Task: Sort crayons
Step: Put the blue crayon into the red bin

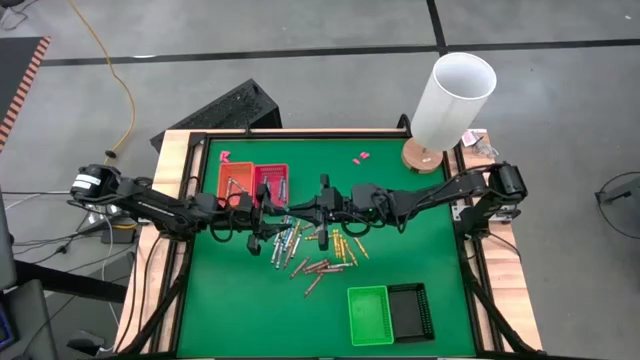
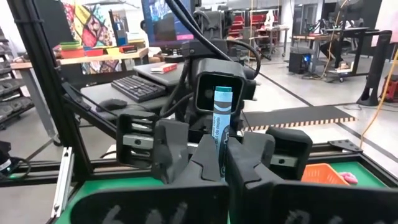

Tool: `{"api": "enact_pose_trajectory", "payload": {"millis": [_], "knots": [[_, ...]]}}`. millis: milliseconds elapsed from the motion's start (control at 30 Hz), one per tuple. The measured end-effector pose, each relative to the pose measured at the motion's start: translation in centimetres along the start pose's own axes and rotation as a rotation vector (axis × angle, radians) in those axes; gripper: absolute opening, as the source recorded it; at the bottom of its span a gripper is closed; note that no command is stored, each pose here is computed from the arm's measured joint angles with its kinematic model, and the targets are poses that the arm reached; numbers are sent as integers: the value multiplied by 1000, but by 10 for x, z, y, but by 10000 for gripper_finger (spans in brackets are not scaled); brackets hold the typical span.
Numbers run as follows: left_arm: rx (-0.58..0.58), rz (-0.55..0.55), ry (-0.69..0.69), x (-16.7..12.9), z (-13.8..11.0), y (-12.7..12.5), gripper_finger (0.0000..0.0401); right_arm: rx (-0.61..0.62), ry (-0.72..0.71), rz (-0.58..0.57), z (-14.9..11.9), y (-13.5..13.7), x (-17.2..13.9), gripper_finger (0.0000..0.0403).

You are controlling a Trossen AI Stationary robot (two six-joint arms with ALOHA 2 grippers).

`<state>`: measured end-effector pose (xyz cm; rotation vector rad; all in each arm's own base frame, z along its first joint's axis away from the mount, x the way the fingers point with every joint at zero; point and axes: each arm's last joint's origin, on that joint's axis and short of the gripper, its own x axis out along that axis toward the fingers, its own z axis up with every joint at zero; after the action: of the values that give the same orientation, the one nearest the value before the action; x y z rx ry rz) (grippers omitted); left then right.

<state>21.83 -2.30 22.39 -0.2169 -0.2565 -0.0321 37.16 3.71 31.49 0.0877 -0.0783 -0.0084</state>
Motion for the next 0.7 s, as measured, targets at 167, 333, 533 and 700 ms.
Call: {"api": "enact_pose_trajectory", "payload": {"millis": [167,333,533,700], "knots": [[-6,-4,-36,2,-2,0,169,0,4,17,0,0,0,1],[-6,-10,-42,3,-2,0,169,1,10,18,-1,0,0,1],[-9,-10,-42,8,1,-1,169,0,12,17,-3,0,1,1],[14,7,43,23,5,-4,164,0,12,16,-3,0,2,1]]}}
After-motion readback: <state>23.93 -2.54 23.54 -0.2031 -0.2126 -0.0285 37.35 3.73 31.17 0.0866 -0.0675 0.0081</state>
